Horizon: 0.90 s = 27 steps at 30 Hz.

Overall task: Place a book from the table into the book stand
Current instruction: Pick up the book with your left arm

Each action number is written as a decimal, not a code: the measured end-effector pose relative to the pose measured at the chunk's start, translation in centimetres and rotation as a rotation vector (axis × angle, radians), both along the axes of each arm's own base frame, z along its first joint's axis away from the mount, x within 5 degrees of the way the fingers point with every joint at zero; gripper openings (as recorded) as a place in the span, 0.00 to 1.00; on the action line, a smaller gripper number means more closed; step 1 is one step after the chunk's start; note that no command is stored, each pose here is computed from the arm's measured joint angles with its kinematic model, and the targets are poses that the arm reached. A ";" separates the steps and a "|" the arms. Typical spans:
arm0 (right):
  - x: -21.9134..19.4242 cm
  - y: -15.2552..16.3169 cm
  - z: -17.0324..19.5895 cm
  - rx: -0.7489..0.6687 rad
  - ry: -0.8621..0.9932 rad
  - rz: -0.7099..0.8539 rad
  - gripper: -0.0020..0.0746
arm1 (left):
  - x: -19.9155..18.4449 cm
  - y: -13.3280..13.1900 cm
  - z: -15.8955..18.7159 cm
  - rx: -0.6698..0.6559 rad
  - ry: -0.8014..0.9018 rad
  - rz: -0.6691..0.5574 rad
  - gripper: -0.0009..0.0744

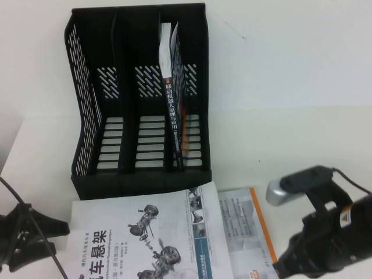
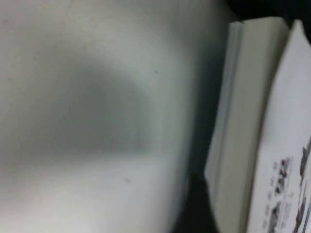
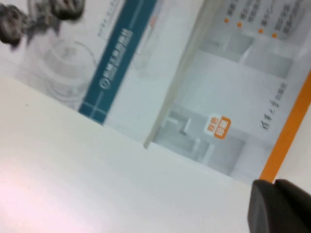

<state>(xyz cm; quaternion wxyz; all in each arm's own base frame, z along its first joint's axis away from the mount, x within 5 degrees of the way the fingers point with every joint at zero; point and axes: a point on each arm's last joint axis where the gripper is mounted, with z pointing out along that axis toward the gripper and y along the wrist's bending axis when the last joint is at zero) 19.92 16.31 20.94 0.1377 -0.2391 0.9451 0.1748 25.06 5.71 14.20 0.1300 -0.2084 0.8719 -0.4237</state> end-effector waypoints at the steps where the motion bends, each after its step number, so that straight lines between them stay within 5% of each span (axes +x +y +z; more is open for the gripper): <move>1: -0.1 -0.1 -0.3 -0.004 0.002 -0.004 0.03 | 0.1 0.0 -0.4 -0.011 0.006 0.004 0.65; 4: -0.4 -0.4 -1.0 -0.005 0.001 -0.019 0.03 | 0.5 0.0 -1.5 -0.047 -0.008 0.011 0.71; 13: -0.2 -0.3 -1.1 0.028 -0.023 -0.050 0.03 | 1.1 -0.4 -3.7 -0.217 0.011 0.038 0.70; 27: 0.0 -0.1 -0.9 0.059 -0.045 -0.070 0.03 | 1.8 -3.0 -4.1 -0.195 0.030 -0.046 0.69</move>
